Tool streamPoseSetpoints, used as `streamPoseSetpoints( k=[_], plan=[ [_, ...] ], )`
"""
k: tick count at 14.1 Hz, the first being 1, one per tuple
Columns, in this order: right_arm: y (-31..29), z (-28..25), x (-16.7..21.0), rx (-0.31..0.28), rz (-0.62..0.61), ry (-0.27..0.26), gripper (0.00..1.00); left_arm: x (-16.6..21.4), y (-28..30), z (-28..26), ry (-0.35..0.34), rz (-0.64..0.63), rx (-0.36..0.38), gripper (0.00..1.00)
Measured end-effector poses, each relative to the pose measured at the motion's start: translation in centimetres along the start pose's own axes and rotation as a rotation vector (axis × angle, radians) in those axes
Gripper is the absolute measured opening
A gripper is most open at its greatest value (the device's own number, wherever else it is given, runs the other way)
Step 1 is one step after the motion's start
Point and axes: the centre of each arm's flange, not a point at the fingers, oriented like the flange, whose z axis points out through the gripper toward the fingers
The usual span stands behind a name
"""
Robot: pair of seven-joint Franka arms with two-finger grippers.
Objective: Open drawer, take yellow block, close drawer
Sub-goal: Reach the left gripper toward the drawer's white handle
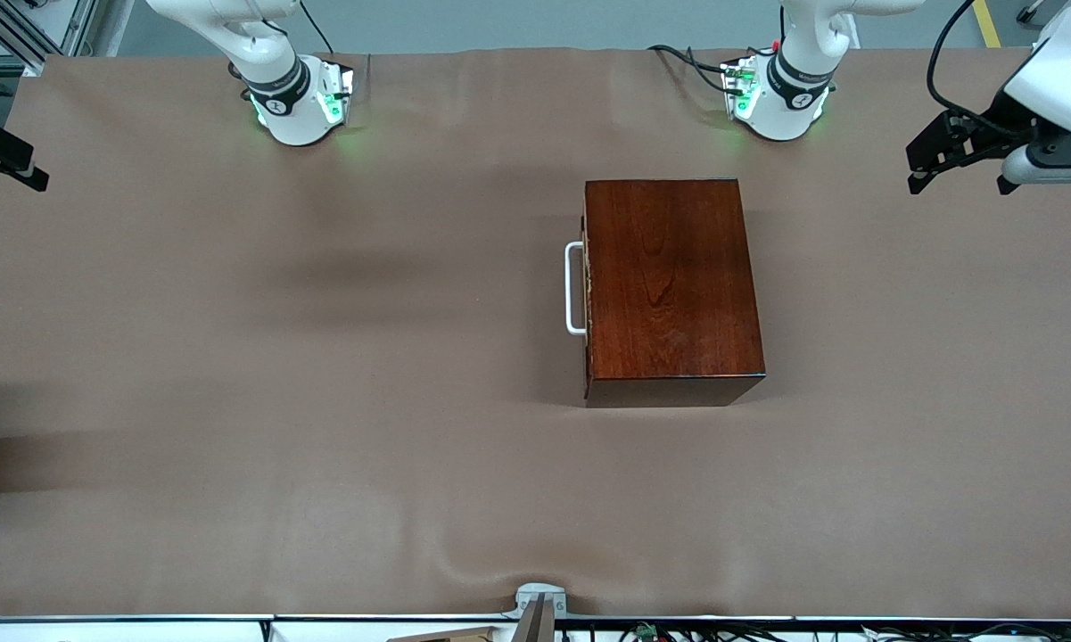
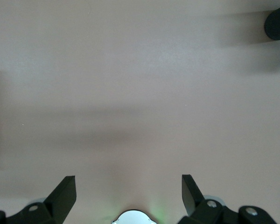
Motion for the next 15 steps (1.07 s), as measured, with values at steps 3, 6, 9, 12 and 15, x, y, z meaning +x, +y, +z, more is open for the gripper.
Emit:
streamPoseSetpoints(
  k=[3, 6, 9, 12, 15],
  plan=[
    [0.0, 0.0, 0.0, 0.0, 0.0, 0.0, 1.0, -0.1, -0.1, -0.3, -0.004, -0.002, 0.0, 1.0],
    [0.0, 0.0, 0.0, 0.0, 0.0, 0.0, 1.0, 0.5, 1.9, 0.2, -0.014, 0.034, -0.009, 1.0],
    [0.0, 0.0, 0.0, 0.0, 0.001, 0.0, 1.0, 1.7, 9.7, 2.9, -0.056, 0.116, -0.012, 1.0],
    [0.0, 0.0, 0.0, 0.0, 0.001, -0.001, 1.0, 2.4, 20.6, 6.8, -0.101, 0.101, -0.017, 1.0],
    [0.1, 0.0, 0.0, 0.0, 0.001, -0.001, 1.0, 2.3, 31.9, 12.0, -0.072, 0.017, -0.002, 1.0]
  ],
)
